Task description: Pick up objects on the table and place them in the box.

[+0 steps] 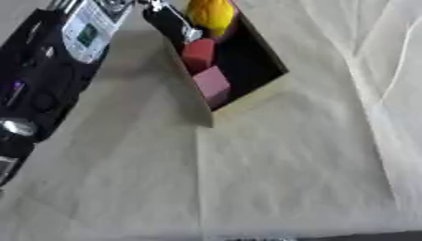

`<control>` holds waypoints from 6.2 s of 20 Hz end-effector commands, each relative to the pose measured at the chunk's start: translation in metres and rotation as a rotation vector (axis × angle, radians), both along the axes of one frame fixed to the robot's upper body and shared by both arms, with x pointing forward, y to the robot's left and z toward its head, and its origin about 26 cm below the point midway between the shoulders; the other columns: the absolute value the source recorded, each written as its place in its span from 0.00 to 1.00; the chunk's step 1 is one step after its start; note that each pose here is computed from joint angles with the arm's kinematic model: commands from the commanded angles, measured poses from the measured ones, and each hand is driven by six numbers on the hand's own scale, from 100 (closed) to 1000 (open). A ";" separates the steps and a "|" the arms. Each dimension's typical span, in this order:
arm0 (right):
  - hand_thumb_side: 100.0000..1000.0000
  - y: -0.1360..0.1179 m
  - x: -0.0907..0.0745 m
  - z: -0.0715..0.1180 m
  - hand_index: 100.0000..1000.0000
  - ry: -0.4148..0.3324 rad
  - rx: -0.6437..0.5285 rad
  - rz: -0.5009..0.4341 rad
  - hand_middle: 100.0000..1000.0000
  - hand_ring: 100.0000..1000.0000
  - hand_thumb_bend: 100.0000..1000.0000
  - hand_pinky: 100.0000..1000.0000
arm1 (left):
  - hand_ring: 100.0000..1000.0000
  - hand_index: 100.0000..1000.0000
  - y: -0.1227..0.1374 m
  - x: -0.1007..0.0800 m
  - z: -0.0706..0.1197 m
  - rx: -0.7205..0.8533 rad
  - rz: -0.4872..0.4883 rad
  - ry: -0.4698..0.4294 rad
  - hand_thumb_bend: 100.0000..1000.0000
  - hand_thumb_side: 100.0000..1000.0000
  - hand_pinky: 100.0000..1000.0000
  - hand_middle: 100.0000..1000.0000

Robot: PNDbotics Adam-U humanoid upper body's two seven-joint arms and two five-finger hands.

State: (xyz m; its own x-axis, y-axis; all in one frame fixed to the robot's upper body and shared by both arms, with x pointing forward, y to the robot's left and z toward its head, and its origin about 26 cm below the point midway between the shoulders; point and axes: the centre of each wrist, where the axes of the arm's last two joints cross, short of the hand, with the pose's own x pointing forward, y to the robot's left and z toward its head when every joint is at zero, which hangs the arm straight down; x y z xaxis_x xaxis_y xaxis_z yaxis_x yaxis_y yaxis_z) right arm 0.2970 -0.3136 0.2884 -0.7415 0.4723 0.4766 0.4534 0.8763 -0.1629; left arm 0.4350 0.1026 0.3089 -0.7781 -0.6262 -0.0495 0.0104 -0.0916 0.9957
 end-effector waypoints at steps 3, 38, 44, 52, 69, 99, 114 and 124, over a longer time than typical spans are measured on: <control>0.76 0.001 -0.004 0.009 0.83 -0.017 -0.023 0.005 0.73 0.69 0.00 0.86 | 0.72 0.81 0.004 0.002 0.002 0.012 0.010 -0.015 0.32 0.32 0.74 0.71; 0.76 -0.014 -0.008 -0.017 0.83 0.068 -0.037 -0.068 0.73 0.69 0.00 0.86 | 0.83 0.89 0.183 -0.075 0.006 -0.036 0.336 -0.067 0.52 0.43 0.82 0.79; 0.76 -0.014 -0.009 -0.019 0.83 0.063 -0.040 -0.074 0.73 0.69 0.00 0.86 | 0.83 0.87 0.207 -0.100 -0.009 0.021 0.408 -0.036 0.56 0.40 0.82 0.77; 0.76 -0.014 -0.009 -0.021 0.82 0.068 -0.040 -0.080 0.73 0.69 0.00 0.86 | 0.81 0.86 0.227 -0.118 -0.021 0.087 0.510 0.017 0.64 0.23 0.83 0.75; 0.76 -0.019 -0.011 -0.028 0.82 0.071 -0.041 -0.115 0.73 0.69 0.00 0.86 | 0.84 0.88 0.298 -0.124 -0.052 0.138 0.817 0.140 0.70 0.12 0.86 0.77; 0.77 -0.010 -0.008 -0.030 0.82 0.088 -0.036 -0.082 0.73 0.69 0.00 0.87 | 0.80 0.89 0.315 -0.058 -0.084 -0.006 0.883 0.256 0.55 0.14 0.80 0.77; 0.77 -0.008 -0.007 -0.028 0.83 0.090 -0.040 -0.057 0.72 0.69 0.00 0.87 | 0.73 0.67 0.306 -0.031 -0.099 -0.014 0.884 0.257 0.26 0.05 0.75 0.68; 0.77 -0.011 -0.008 -0.030 0.83 0.090 -0.044 -0.071 0.72 0.69 0.00 0.87 | 0.71 0.63 0.265 -0.051 -0.043 -0.030 0.718 0.095 0.08 0.00 0.74 0.66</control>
State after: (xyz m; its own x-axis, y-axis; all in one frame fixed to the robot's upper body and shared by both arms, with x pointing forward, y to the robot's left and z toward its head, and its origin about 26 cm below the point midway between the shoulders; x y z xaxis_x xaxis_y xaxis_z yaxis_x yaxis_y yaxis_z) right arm 0.2928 -0.3228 0.2495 -0.6452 0.5297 0.5505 0.4857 0.8406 -0.2396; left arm 0.3925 0.3655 0.2361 -0.1682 -0.9831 0.0728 0.2135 0.0358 0.9763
